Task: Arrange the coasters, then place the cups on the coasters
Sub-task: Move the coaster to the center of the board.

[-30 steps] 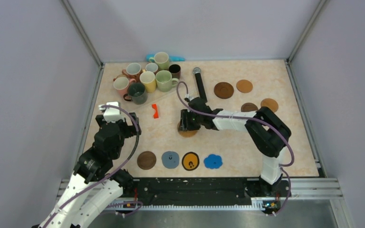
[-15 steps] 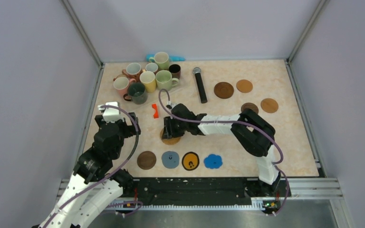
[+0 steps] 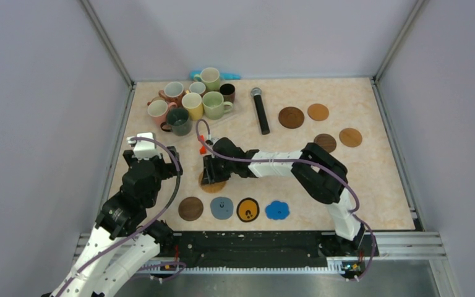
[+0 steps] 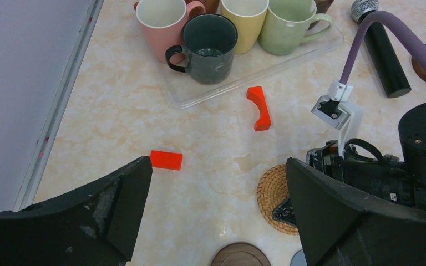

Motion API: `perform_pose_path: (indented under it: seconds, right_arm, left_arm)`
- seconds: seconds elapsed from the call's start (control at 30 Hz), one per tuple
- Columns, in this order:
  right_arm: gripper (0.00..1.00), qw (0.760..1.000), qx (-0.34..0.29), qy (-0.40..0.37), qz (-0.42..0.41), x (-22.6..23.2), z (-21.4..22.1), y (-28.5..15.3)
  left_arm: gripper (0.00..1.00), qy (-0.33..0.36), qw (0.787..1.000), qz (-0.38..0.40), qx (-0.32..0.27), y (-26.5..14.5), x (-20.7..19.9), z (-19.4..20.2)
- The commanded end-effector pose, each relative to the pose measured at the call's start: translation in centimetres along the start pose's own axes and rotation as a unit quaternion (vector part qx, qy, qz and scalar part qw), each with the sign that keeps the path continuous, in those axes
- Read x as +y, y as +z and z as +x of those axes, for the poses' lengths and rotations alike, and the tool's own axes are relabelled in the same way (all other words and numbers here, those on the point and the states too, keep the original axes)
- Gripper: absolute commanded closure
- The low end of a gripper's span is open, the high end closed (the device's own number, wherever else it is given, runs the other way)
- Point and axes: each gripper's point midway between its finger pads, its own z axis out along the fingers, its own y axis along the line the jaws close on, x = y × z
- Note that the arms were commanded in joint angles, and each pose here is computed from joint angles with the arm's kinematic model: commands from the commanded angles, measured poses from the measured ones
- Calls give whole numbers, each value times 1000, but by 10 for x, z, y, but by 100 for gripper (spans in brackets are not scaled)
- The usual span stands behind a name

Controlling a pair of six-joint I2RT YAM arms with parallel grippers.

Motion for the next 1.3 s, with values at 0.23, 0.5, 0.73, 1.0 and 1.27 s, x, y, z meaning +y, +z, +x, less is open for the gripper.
perform_pose_path:
  seconds: [0.23,0.5,0.73,1.0,1.27]
  right_arm:
    - [59,997,71,-1,40,-17,48,20]
    - [59,997,75,-3,35,-10,52,23]
    - [59,997,74,-3,33,-6,51,23]
    - [56,997,47,-16,50,-2,29,12]
    - [44,997,-31,-21,61,-9,-31,-43]
  left_arm:
    - [5,-14,1000,2,-27,0,-1,-12]
    - [5,-14,1000,2,-27,0,-1,-12]
    - [4,-15,1000,3,-27,0,-1,-12]
    - [5,-14,1000,3,-28,-1,-1,-13]
    - [5,-14,1000,4,-26,0,-2,-11]
